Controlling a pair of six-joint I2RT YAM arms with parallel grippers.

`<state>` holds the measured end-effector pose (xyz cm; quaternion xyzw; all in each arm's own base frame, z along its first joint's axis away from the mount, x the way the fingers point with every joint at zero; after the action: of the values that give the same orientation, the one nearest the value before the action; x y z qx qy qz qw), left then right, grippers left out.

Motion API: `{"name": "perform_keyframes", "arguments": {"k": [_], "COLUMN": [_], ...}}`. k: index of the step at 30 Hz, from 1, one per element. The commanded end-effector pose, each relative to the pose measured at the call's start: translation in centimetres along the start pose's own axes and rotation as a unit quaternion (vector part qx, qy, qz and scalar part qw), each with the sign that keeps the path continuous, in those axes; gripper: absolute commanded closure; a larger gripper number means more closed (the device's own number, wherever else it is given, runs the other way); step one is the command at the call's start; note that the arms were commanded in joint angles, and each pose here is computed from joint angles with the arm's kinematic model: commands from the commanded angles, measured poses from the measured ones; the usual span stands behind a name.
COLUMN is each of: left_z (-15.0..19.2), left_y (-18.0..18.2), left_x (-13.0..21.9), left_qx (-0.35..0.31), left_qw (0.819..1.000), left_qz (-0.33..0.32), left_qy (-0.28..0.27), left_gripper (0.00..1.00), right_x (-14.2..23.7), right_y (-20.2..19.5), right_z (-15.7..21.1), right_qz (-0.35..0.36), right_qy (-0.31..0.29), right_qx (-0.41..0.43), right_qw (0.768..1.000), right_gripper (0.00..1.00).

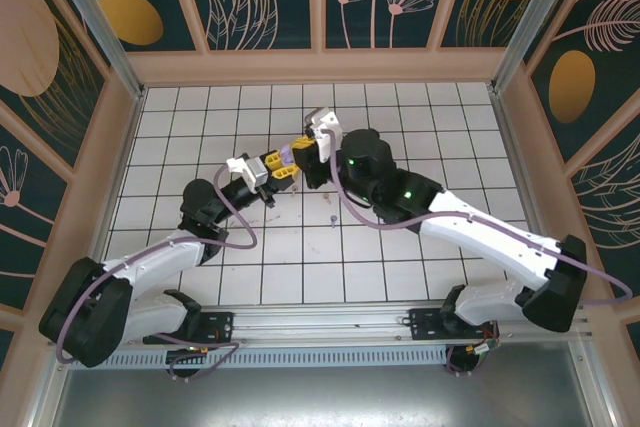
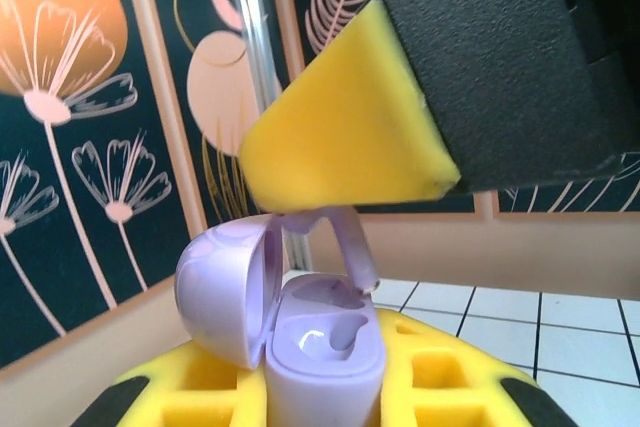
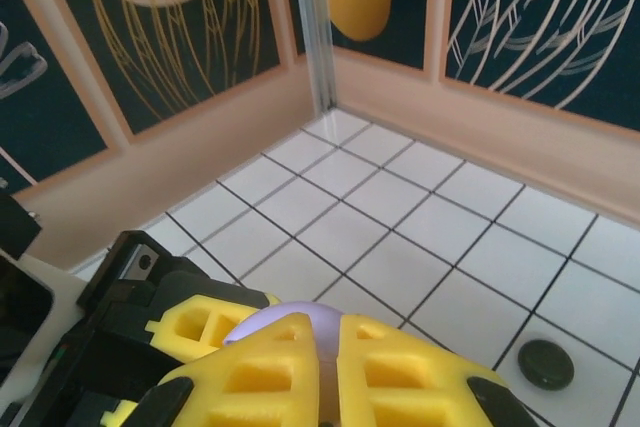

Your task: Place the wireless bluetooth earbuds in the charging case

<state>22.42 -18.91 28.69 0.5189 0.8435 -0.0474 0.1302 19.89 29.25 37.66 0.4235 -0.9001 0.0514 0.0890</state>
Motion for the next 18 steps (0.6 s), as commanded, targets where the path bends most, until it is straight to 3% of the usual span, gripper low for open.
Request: {"name": "perform_keyframes", "arguments": {"k": [1, 8, 18], "left_z": [-1.9, -1.9, -2.4], "left_y": [-0.8, -1.2, -1.4], "left_x": [-0.3, -0.3, -1.1], "left_qx": [-0.035, -0.054, -0.038], "left_qw": [0.999, 0.997, 0.994], "left_qz": [0.037, 0.058, 0.095], "left_qy": [-0.017, 0.012, 0.027], "left_gripper": [1.00, 1.00, 1.00], "right_x": [2.7, 4.4, 4.1], "right_y": [0.3, 0.8, 1.7], "right_z": [-1.9, -2.6, -2.4], "right_qz": [-0.027, -0.058, -0.101], "right_qy": [-0.051, -0.084, -0.085], "right_qx": [-0.011, 0.007, 0.039], "right_qw": [0.998, 0.995, 0.990], "right_gripper": [0.90, 0.89, 0.89]}}
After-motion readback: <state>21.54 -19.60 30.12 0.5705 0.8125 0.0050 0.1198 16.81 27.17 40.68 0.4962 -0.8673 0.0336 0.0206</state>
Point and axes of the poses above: each hand's point on the last joint's axis, 136 mm out from that joint toward the fingers, its own x axis back along the fingers, its own y axis along the line the jaws close on, z = x × y, the point moved 8 cm from there along x, back along the fingers, and after that the axes turned 7 degrees about x, right-handed, at the moved point
